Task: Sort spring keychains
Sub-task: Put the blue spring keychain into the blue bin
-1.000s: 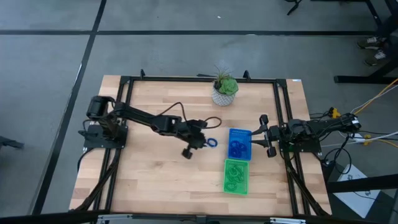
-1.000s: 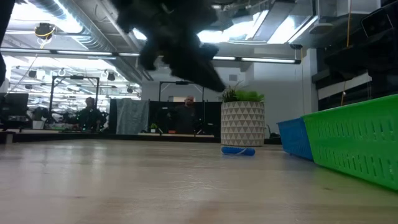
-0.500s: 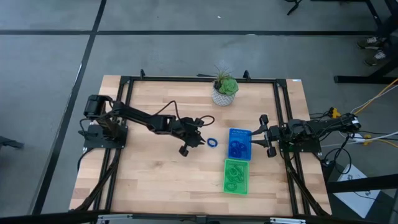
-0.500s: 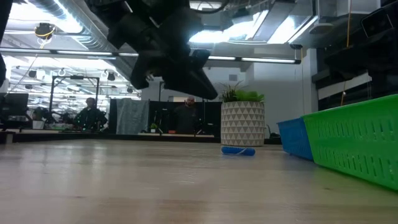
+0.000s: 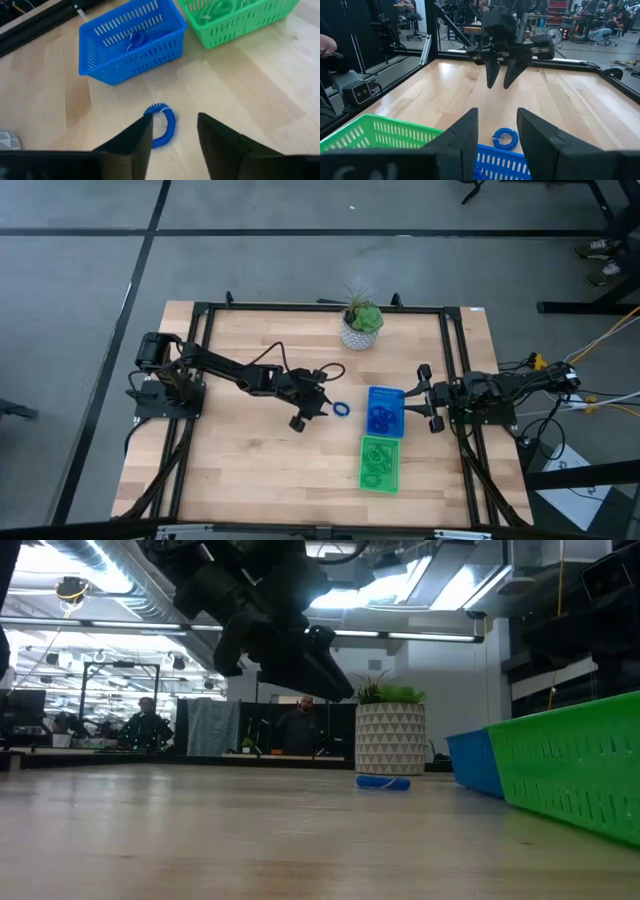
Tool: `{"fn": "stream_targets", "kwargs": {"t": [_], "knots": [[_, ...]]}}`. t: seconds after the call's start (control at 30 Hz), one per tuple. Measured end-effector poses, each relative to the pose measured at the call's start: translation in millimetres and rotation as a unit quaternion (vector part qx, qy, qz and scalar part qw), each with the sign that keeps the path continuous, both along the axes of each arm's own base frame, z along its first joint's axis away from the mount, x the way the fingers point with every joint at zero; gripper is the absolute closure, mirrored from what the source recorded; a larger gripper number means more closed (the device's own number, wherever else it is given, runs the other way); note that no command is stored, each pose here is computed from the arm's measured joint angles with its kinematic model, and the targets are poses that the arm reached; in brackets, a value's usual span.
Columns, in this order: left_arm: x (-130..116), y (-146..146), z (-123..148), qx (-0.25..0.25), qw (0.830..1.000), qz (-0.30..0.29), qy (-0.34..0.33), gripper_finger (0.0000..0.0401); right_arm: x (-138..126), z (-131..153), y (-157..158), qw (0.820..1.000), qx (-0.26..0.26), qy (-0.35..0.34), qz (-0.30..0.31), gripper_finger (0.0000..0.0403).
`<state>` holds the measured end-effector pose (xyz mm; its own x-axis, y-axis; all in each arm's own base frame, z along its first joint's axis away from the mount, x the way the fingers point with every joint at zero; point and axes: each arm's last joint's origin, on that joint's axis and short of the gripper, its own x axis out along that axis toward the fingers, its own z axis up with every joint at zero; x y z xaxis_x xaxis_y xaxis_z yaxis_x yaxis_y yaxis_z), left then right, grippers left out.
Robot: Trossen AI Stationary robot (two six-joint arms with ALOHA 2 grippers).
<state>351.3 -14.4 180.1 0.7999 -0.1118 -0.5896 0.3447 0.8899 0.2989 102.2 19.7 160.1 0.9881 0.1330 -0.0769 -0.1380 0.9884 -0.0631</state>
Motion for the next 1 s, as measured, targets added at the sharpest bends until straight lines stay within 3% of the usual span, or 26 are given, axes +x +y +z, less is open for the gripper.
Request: {"fn": "stream_targets", "kwargs": {"t": [0.23, 0.6, 0.8, 1.0], "knots": [[12, -2, -13, -0.023, 0.999, -0.018, -0.021, 0.022, 0, 0, 0, 1.0, 0.0, 0.0, 0.0, 0.0267], [32, 20, -44, -0.034, 0.999, 0.035, 0.011, 0.0228, 0, 0, 0, 1.0, 0.0, 0.0, 0.0, 0.0267], [33, 32, -65, -0.087, 0.995, 0.002, 0.04, 0.023, 0, 0, 0, 1.0, 0.0, 0.0, 0.0, 0.0267], [39, 41, -77, -0.107, 0.993, 0.012, 0.054, 0.0237, 0, 0, 0, 1.0, 0.0, 0.0, 0.0, 0.0267]]}}
